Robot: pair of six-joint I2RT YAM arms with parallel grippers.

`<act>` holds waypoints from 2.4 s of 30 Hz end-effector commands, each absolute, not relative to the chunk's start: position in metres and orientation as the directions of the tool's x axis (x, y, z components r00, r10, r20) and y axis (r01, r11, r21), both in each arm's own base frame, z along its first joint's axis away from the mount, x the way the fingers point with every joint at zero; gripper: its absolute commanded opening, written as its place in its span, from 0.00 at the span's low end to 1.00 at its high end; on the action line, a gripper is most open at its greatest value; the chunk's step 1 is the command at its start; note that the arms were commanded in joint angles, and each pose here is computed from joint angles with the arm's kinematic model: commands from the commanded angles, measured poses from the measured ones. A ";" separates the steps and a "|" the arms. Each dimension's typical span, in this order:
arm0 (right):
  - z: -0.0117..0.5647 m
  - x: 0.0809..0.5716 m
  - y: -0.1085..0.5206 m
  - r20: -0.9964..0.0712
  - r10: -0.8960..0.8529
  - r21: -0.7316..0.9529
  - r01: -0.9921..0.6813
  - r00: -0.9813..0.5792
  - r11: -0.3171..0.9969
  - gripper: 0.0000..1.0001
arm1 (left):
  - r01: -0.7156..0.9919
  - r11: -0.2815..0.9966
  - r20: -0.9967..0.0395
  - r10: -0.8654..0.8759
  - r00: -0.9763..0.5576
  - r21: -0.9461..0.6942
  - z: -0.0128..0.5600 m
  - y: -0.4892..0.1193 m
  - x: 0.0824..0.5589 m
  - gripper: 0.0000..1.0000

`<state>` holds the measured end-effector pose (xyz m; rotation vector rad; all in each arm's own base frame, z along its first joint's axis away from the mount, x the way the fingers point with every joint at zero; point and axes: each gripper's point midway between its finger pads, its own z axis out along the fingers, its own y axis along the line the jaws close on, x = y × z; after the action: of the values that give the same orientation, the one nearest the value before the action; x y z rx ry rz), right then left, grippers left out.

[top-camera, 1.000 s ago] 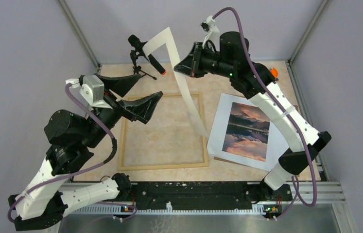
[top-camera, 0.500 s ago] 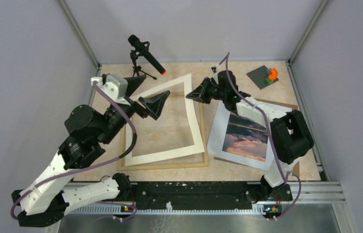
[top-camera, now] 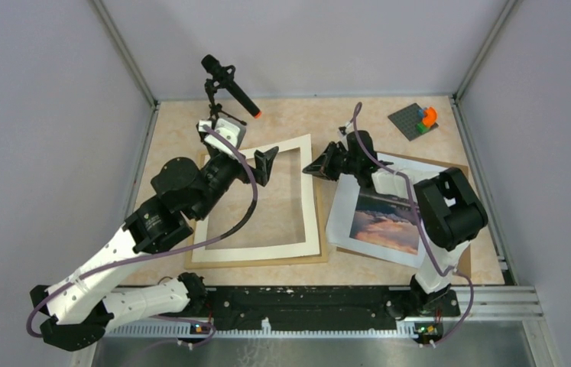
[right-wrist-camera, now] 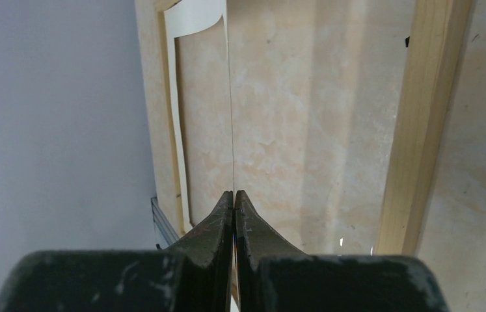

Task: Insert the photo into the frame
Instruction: Place the photo frame item in the photo frame, then pick up the photo at the center of the board.

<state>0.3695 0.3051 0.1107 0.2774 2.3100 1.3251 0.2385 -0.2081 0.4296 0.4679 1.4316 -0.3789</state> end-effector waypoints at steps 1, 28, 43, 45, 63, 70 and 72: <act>0.118 0.389 0.313 -0.350 0.387 0.862 -0.131 -0.853 0.490 0.00 | 0.485 0.870 -0.989 0.014 0.146 0.084 0.439 -0.207 0.245 0.99; 0.098 0.389 0.287 -0.459 0.145 0.618 -0.198 -0.877 0.760 0.54 | 0.489 0.868 -0.994 0.048 0.094 0.088 0.413 -0.217 0.251 0.99; 0.090 0.315 0.146 -0.486 0.104 0.318 -0.065 -0.868 0.946 0.73 | 0.636 0.666 -0.873 -0.047 -0.485 -0.389 0.275 -0.321 0.224 0.99; 0.087 0.292 0.140 -0.485 0.114 0.336 -0.064 -0.867 0.940 0.74 | 0.634 0.587 -0.789 -0.014 -0.615 -0.504 0.244 -0.349 0.212 0.98; 0.042 0.251 0.064 -0.497 0.608 0.396 0.462 -0.619 0.794 0.69 | 0.330 0.722 -0.338 0.140 -0.931 -0.609 0.051 -0.406 0.231 0.80; 0.012 0.230 0.042 -0.447 0.673 0.284 0.620 -0.589 0.731 0.67 | 0.349 0.828 -0.428 0.149 -0.891 -0.439 0.045 -0.406 0.247 0.81; 0.008 0.228 0.042 -0.438 0.673 0.269 0.628 -0.596 0.730 0.67 | 0.346 0.855 -0.452 0.152 -0.879 -0.387 0.044 -0.404 0.252 0.82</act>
<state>0.2435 0.0602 0.0295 0.8593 2.3761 0.2612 0.2305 -0.4136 0.0448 0.3947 2.6578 -0.8736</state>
